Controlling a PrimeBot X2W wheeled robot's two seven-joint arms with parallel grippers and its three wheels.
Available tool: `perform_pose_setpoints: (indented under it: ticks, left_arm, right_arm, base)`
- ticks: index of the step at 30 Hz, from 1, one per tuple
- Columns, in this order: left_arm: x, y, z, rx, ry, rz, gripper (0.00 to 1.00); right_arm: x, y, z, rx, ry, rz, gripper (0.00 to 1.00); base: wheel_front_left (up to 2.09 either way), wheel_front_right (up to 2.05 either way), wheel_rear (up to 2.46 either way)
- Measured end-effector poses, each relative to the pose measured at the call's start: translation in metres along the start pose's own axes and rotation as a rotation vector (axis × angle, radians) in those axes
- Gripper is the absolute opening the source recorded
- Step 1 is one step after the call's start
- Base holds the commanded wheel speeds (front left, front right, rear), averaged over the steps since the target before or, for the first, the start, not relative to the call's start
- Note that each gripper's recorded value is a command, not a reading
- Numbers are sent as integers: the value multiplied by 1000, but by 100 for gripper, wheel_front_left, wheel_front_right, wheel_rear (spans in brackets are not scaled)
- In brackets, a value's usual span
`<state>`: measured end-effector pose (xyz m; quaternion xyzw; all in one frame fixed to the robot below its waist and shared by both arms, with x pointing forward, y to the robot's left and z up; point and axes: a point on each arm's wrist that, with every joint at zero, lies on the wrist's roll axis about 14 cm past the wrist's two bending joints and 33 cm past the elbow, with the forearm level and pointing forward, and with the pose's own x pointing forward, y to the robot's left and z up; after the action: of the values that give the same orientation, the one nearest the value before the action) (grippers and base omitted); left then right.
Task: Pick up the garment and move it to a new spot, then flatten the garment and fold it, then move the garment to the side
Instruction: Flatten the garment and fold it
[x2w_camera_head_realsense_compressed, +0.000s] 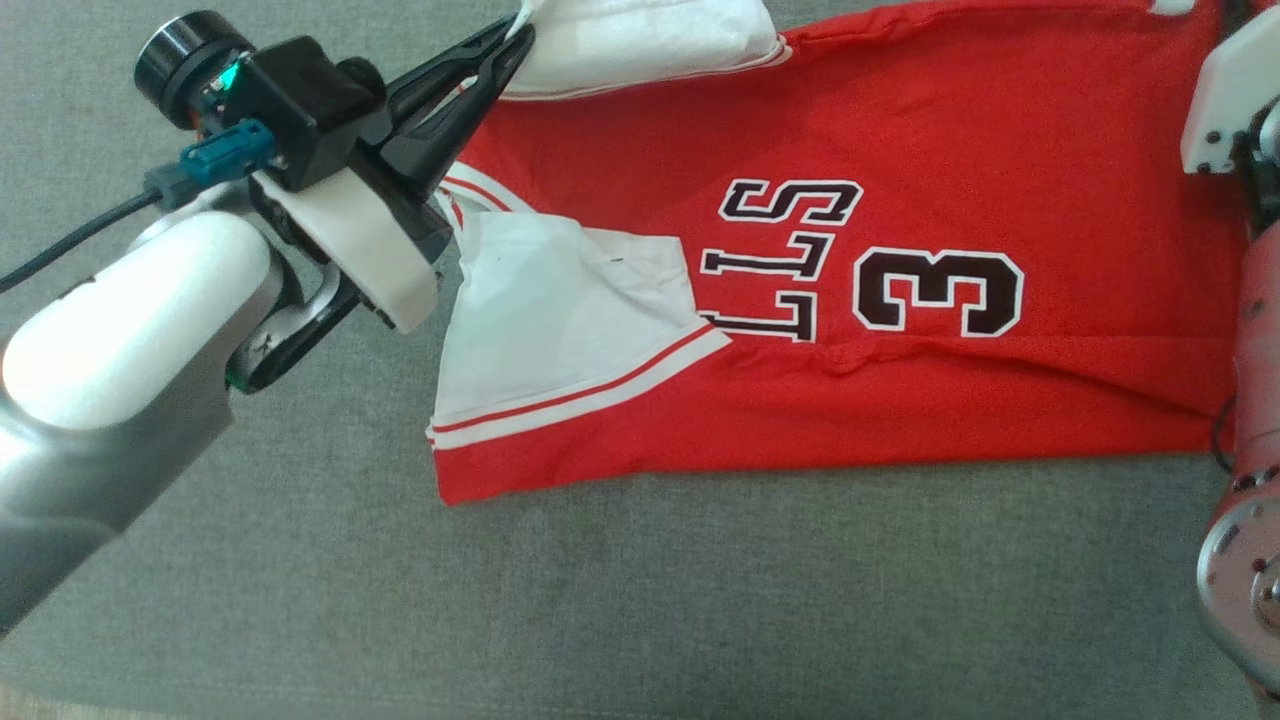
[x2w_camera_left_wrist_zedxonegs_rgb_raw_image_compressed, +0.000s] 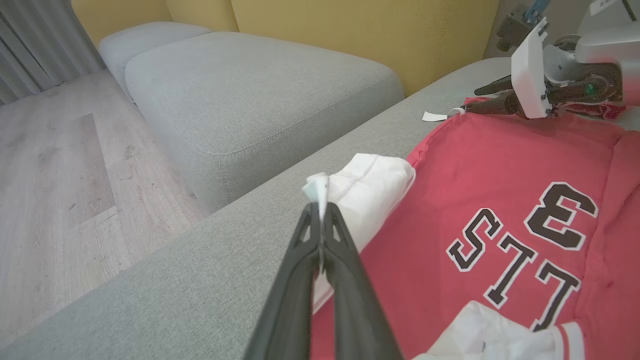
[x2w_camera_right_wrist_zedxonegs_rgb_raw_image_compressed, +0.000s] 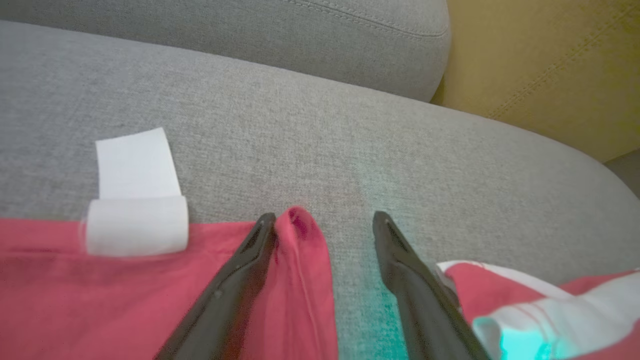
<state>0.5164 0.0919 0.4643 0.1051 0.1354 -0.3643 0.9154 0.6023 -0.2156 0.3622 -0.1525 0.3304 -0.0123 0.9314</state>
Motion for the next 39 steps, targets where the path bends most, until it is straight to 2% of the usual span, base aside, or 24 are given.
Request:
perform_pose_setpoints:
  ticks: [1,2,7,13,18,23,28,34,39]
  left_arm:
    - [0,0,-1,-1,3,1,0]
    - [0,1,-2,-2,6,3,0]
    - [-1,6,-2,4,16,24,0]
    - [-2,32,-1,9,12,110,0]
    - [5,63,9,33,-9,183,0]
    - [19,97,31,119,-56,239,0]
    - [36,110,48,168,-104,249,0]
    - [41,118,71,184,-173,290,0]
    - [36,111,68,179,-166,281,0]
  right_arm:
    - [1,1,-1,-3,10,2,68]
    - [2,2,0,0,16,5,0]
    - [0,11,4,21,-19,33,0]
    - [-12,17,12,88,-117,72,0]
    - [-20,14,58,161,-262,93,0]
    - [-26,5,97,215,-390,98,0]
    - [-29,1,113,258,-467,100,0]
    - [-34,4,121,279,-496,119,0]
    - [-38,4,122,292,-492,129,0]
  base:
    - [0,0,0]
    - [0,0,0]
    - [0,0,0]
    - [0,0,0]
    - [0,0,0]
    - [0,0,0]
    - [0,0,0]
    - [0,0,0]
    - [0,0,0]
